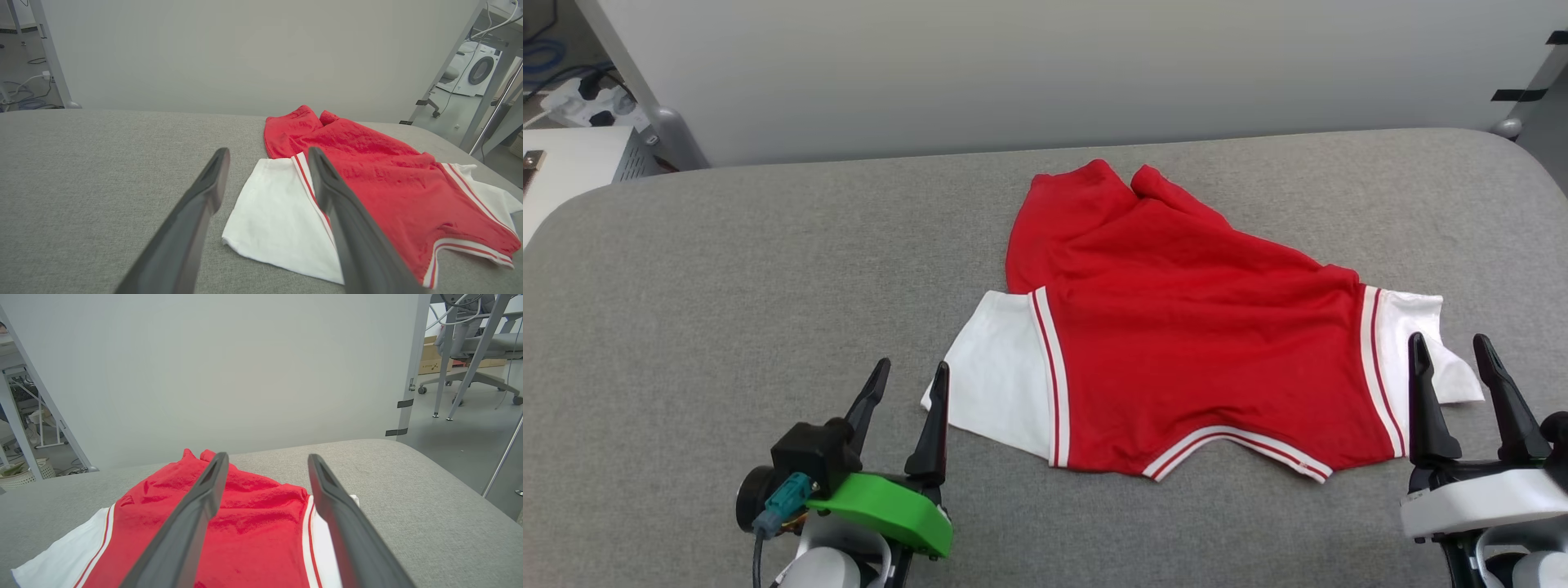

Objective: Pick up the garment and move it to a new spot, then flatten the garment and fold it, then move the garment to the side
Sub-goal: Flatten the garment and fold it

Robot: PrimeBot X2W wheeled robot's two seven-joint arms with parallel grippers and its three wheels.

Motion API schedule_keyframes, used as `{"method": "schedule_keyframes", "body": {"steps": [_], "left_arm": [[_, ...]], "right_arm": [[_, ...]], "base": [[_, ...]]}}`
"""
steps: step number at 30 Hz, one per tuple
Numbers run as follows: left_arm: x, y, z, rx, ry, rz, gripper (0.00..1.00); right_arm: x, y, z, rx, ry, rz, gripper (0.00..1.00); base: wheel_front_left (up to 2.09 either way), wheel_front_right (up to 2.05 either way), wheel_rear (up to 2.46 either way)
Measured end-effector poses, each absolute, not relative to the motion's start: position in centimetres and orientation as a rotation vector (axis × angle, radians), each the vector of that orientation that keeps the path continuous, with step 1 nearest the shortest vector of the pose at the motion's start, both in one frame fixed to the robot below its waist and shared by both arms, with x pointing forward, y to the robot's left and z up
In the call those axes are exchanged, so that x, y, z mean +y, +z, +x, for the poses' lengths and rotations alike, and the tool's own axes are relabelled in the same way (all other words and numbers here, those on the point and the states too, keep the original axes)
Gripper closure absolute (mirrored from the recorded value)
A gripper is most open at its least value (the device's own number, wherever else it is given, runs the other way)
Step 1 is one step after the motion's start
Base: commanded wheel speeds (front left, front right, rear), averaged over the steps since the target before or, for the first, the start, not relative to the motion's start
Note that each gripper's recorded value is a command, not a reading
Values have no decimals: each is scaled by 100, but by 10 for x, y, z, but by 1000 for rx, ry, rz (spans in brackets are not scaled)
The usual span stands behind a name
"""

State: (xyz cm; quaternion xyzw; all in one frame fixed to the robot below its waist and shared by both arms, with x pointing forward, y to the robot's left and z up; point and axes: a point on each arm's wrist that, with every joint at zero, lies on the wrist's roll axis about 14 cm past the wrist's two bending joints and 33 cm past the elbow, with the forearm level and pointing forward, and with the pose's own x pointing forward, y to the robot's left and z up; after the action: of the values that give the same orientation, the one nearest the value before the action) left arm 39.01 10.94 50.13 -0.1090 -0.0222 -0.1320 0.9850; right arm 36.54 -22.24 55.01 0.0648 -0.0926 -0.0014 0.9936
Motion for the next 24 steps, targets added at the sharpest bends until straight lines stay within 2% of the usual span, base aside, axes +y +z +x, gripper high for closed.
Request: {"method": "schedule_keyframes", "body": {"steps": [7,13,20,24], "left_arm": [[104,479,393,49,-301,-177,0],[96,453,405,287,-361,-62,0],[104,421,411,583,-328,55,0],[112,407,415,674,-282,115,0]], "right_arm": [[-232,548,361,-172,-15,100,0],[-235,535,364,-128,-18,91,0],[-232,520,368,-77,-11,91,0],[-231,514,371,-58,-11,90,0]], "base": [[0,0,0],[0,0,0],[0,0,0],[0,0,0]]}}
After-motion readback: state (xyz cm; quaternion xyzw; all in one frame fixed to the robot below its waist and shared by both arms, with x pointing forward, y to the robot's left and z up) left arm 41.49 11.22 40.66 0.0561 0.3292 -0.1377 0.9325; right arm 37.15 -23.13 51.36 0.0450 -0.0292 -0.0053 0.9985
